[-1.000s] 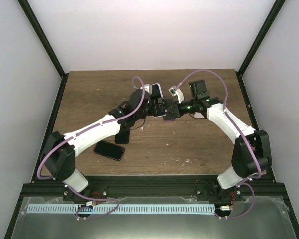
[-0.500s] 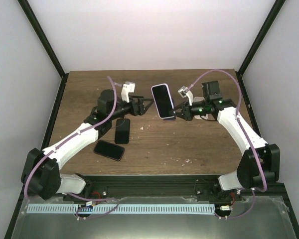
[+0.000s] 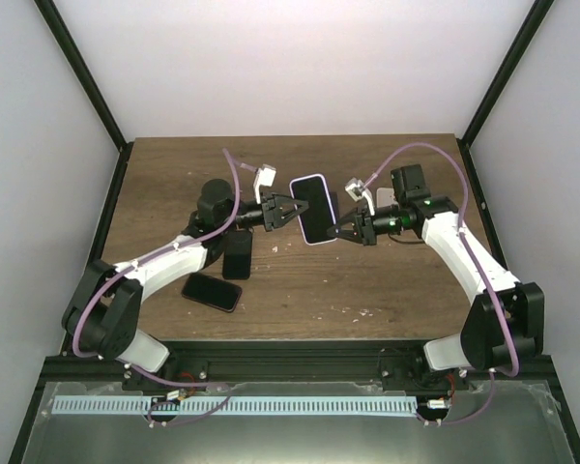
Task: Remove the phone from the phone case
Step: Remove the phone case from the phone.
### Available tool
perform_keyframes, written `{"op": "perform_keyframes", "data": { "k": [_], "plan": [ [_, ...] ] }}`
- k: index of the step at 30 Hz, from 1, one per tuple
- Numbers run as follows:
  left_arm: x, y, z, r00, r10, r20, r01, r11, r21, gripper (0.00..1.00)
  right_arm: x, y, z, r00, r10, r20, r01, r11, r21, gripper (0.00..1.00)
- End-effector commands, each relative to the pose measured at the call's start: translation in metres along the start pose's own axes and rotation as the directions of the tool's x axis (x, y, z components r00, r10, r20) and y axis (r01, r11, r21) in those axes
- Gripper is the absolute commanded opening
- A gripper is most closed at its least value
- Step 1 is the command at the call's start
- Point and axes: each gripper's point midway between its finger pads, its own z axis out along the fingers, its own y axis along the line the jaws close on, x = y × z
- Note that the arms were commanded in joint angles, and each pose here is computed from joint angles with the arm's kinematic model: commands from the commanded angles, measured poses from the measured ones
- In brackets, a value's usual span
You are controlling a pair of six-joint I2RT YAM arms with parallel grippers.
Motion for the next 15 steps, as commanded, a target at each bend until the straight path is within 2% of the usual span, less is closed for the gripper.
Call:
{"op": "perform_keyframes", "data": {
  "k": [1, 4, 8, 9, 11, 12, 15],
  "plan": [
    [-0.012, -0.028, 0.002, 0.998, 0.065, 0.020, -0.067, 0.989, 0.131, 0.16, -0.009, 0.021, -0.002, 0.998, -0.054, 0.035, 0.057, 0.995, -0.079, 0.01],
    [-0.010, -0.030, 0.001, 0.998, 0.065, 0.015, -0.066, 0.986, 0.152, 0.07, -0.009, 0.021, -0.002, 0.998, -0.048, 0.037, 0.051, 0.995, -0.085, 0.01],
    [-0.009, -0.035, -0.001, 0.998, 0.062, 0.007, -0.062, 0.983, 0.175, 0.00, -0.011, 0.020, -0.001, 0.998, -0.049, 0.037, 0.052, 0.995, -0.085, 0.01],
    [-0.010, -0.033, -0.003, 0.999, 0.054, 0.005, -0.054, 0.984, 0.170, 0.00, -0.012, 0.020, -0.002, 0.998, -0.057, 0.036, 0.060, 0.995, -0.085, 0.06],
    [-0.013, -0.030, -0.008, 0.999, 0.037, 0.006, -0.038, 0.987, 0.157, 0.00, -0.015, 0.024, -0.003, 0.995, -0.095, 0.033, 0.098, 0.992, -0.082, 0.28],
    [-0.016, -0.027, -0.012, 1.000, 0.027, 0.008, -0.027, 0.988, 0.155, 0.00, -0.016, 0.027, -0.005, 0.992, -0.123, 0.030, 0.125, 0.989, -0.083, 0.36],
    [-0.022, -0.025, -0.022, 1.000, -0.009, -0.006, 0.010, 0.984, 0.178, 0.00, -0.015, 0.037, -0.009, 0.973, -0.230, 0.018, 0.231, 0.969, -0.089, 0.52]
  ]
}}
